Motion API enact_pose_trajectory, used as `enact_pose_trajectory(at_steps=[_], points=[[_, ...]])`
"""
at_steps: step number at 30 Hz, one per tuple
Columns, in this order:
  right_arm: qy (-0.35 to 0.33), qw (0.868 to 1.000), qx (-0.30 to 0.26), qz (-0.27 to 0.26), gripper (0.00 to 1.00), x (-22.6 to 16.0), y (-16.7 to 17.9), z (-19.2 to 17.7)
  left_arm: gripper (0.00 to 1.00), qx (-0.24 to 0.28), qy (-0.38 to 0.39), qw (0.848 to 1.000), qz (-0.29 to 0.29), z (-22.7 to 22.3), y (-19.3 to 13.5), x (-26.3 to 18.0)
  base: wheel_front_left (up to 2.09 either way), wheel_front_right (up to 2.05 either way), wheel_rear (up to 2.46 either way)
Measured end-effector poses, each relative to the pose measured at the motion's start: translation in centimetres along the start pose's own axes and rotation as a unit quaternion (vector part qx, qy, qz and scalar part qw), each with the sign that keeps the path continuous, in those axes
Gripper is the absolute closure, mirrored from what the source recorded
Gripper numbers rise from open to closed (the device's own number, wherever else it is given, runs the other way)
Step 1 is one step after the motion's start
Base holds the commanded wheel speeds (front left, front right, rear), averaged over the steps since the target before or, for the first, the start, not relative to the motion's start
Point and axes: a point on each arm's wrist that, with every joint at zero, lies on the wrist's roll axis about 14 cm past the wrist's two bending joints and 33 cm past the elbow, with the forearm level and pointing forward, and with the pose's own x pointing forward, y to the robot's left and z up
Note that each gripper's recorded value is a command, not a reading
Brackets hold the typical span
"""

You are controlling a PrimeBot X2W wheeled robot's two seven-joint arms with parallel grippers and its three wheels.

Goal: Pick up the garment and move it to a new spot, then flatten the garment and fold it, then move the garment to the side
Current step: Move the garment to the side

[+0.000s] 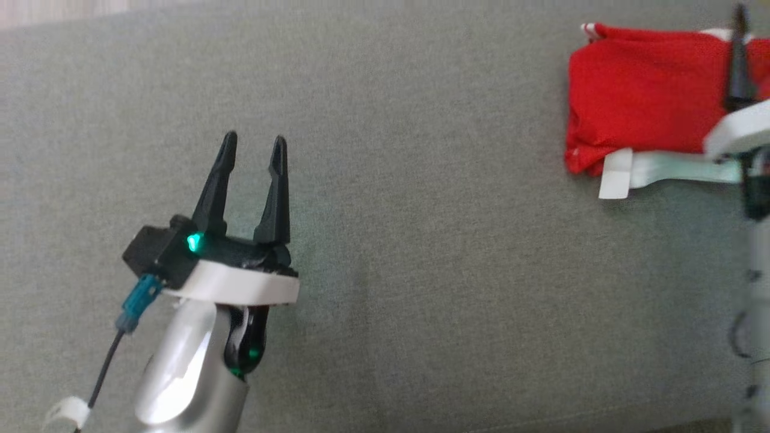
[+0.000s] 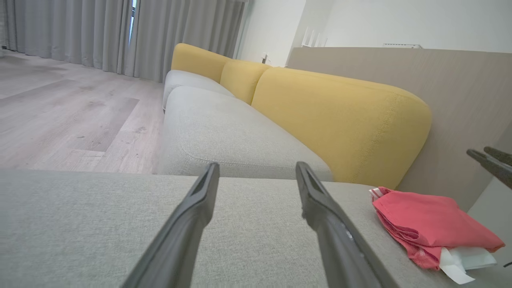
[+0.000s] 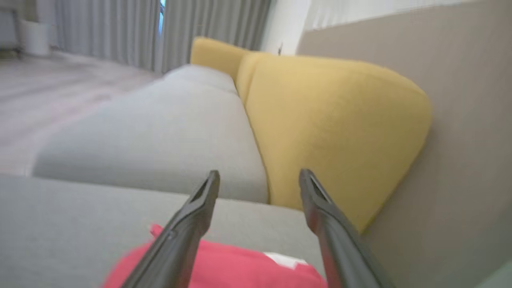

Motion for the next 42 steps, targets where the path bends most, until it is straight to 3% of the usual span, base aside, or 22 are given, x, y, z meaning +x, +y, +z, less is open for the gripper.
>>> enact_pose_trajectory(at_steps=[7,11,24,42], points=[[-0.115,0.986,0.118,0.025,0.0,-3.1,4.6,7.7,0.0,0.004,-0.014,1.0,0.01,1.6,-0.7,-2.3,0.0,0.0,0.0],[-0.141,0.977,0.156,0.031,0.0,-5.3,5.1,9.7,0.0,0.007,-0.025,1.0,0.014,2.6,-1.0,-3.5,0.0,0.0,0.0],[-0.032,0.968,0.238,0.074,0.0,-12.3,10.9,0.0,0.0,0.024,-0.007,0.996,0.09,1.6,2.1,-9.2,0.0,0.0,0.0],[-0.06,0.966,0.237,0.084,0.0,-13.3,11.1,1.8,0.0,0.018,-0.039,0.991,0.128,3.6,3.6,-10.5,0.0,0.0,0.0]])
